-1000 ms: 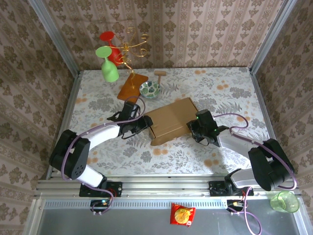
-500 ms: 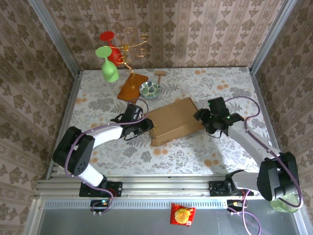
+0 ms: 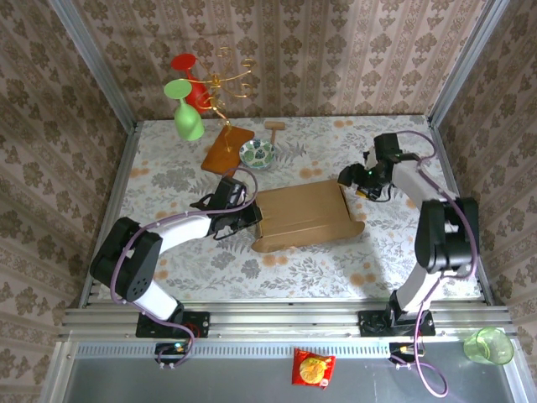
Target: Fold the paper box
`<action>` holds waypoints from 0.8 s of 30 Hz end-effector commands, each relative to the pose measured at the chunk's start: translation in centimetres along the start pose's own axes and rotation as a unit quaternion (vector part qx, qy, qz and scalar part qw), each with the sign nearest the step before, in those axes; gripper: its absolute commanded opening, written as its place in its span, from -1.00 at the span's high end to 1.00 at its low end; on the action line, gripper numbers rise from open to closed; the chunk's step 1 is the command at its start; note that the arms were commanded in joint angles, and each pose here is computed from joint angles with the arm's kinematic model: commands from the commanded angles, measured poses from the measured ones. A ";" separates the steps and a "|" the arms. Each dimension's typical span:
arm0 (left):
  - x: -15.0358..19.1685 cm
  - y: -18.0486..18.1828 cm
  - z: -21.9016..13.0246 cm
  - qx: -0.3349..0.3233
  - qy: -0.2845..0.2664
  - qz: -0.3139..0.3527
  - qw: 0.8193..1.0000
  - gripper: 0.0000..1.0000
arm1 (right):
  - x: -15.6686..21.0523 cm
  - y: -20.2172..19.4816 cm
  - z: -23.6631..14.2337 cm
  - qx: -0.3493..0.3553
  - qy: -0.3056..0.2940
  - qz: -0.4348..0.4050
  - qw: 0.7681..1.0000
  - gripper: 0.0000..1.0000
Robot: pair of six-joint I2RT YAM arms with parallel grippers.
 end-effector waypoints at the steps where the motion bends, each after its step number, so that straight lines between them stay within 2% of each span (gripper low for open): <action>1: 1.9 2.6 0.2 -0.043 0.037 0.004 0.998 1.00 | 1.7 0.5 0.8 -0.029 0.071 -0.047 0.996 -0.52; 6: 1.7 3.2 0.2 -0.038 0.035 0.006 0.999 1.00 | 2.2 0.8 0.2 -0.080 0.065 -0.051 0.993 -0.64; 14: 1.8 4.4 0.0 -0.039 0.038 0.002 0.999 1.00 | 3.7 -1.2 1.4 -0.107 0.112 -0.027 0.987 -0.67; 15: 1.8 4.5 0.0 -0.037 0.037 0.001 0.999 1.00 | 4.0 -1.3 1.7 -0.112 0.119 -0.023 0.986 -0.74; 24: 2.3 5.8 0.2 -0.033 0.038 -0.016 0.999 1.00 | 5.0 -0.4 3.7 -0.158 0.154 -0.004 0.975 -0.78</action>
Point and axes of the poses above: each hand's point on the last joint's axis, 136 mm out from that joint toward the fingers, its own z axis out along the fingers, its own y axis along the line the jaws close on, x = y × z, the point moved 1 cm from there along -z, back along the fingers, and after that the axes turned 11 degrees about z, right-handed, at the moved point
